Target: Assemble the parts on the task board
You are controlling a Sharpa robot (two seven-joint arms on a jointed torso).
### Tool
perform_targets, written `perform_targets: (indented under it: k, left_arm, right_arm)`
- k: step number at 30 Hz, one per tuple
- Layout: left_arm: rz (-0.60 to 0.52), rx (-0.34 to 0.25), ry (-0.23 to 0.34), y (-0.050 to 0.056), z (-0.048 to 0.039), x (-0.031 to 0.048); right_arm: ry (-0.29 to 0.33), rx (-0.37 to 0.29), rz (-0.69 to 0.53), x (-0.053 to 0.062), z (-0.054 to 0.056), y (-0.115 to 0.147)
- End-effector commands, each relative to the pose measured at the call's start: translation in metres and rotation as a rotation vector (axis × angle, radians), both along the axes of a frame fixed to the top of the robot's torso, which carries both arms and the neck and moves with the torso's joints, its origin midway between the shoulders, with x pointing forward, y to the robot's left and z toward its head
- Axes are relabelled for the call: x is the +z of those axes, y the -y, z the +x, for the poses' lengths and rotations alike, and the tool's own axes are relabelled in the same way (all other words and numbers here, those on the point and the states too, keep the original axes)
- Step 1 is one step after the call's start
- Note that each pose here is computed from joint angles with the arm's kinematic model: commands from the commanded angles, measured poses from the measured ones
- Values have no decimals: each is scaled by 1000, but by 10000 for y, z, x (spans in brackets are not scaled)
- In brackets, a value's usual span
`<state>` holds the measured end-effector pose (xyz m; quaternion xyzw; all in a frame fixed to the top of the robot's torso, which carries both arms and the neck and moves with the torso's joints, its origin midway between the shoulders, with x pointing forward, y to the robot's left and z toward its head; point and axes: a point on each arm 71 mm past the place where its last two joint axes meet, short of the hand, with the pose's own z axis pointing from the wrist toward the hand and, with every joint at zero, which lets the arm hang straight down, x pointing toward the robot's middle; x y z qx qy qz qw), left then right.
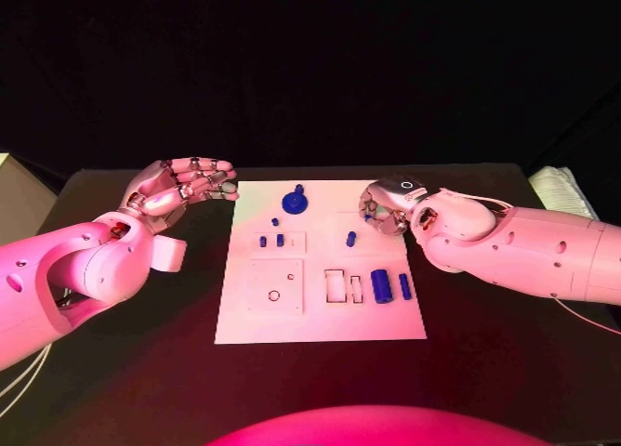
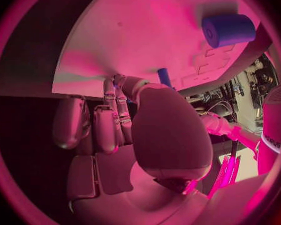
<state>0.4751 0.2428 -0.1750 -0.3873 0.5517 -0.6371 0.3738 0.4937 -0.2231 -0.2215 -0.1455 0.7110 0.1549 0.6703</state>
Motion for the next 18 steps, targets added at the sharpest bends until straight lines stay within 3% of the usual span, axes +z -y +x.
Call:
perform_targets:
  k: [1, 11, 18]
  left_arm:
    - [-4, -14, -3, 13, 3, 0]
    - [-1, -13, -7, -7, 24, -13]
    - [0, -12, -8, -11, 34, -18]
  right_arm:
    - [60, -31, 38, 75, -1, 36]
    - [70, -48, 139, 275, -95, 78]
    - [87, -24, 219, 409, -205, 11]
